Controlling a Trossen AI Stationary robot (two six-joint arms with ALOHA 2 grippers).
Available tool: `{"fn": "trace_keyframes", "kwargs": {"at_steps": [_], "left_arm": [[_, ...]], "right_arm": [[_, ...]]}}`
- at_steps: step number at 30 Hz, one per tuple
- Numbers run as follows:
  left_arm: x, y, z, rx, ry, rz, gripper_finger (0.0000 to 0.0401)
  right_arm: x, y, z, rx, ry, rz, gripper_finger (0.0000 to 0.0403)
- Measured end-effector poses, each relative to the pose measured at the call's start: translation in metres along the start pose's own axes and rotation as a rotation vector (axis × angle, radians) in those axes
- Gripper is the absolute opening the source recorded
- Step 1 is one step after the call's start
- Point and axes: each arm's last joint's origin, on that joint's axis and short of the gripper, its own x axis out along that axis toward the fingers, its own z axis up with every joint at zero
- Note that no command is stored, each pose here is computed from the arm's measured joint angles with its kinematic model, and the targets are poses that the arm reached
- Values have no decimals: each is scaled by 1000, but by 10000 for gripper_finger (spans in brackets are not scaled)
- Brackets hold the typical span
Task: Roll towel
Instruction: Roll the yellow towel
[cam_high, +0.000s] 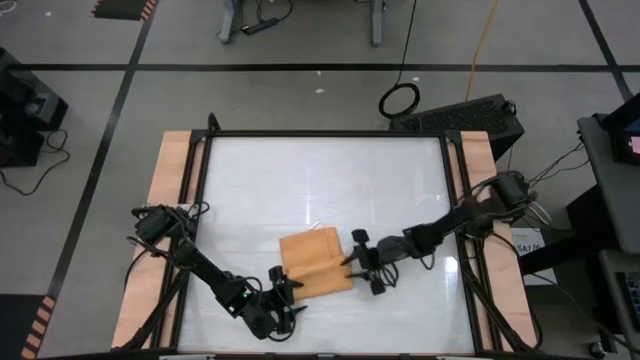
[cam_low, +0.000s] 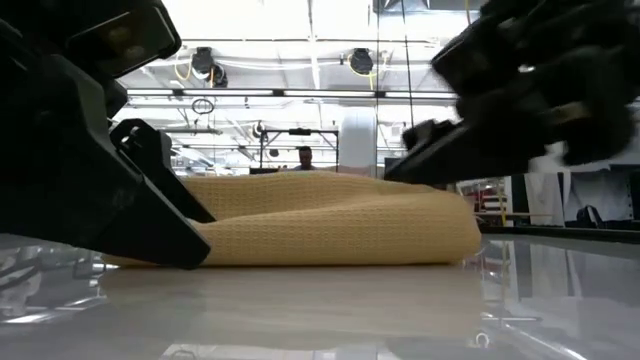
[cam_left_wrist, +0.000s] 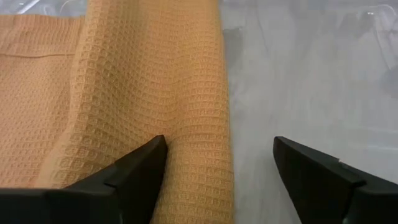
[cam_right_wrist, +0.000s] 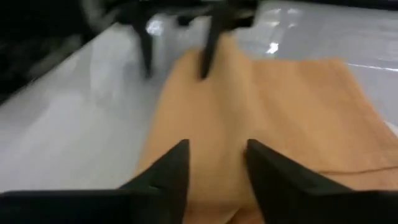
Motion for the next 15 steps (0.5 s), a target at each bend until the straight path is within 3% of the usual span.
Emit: {"fn": "trace_keyframes", "kwargs": {"at_steps": [5, 8, 15], "left_arm": [[0, 0, 0, 0, 1, 0, 303], [0, 0, 0, 1, 1, 0, 303], [0, 0, 0, 8, 3, -2, 303]], "right_arm": [[-24, 25, 10, -138, 131, 34, 227], [-31, 39, 13, -204, 124, 44, 268], [-11, 50, -5, -254, 34, 37, 299]]}}
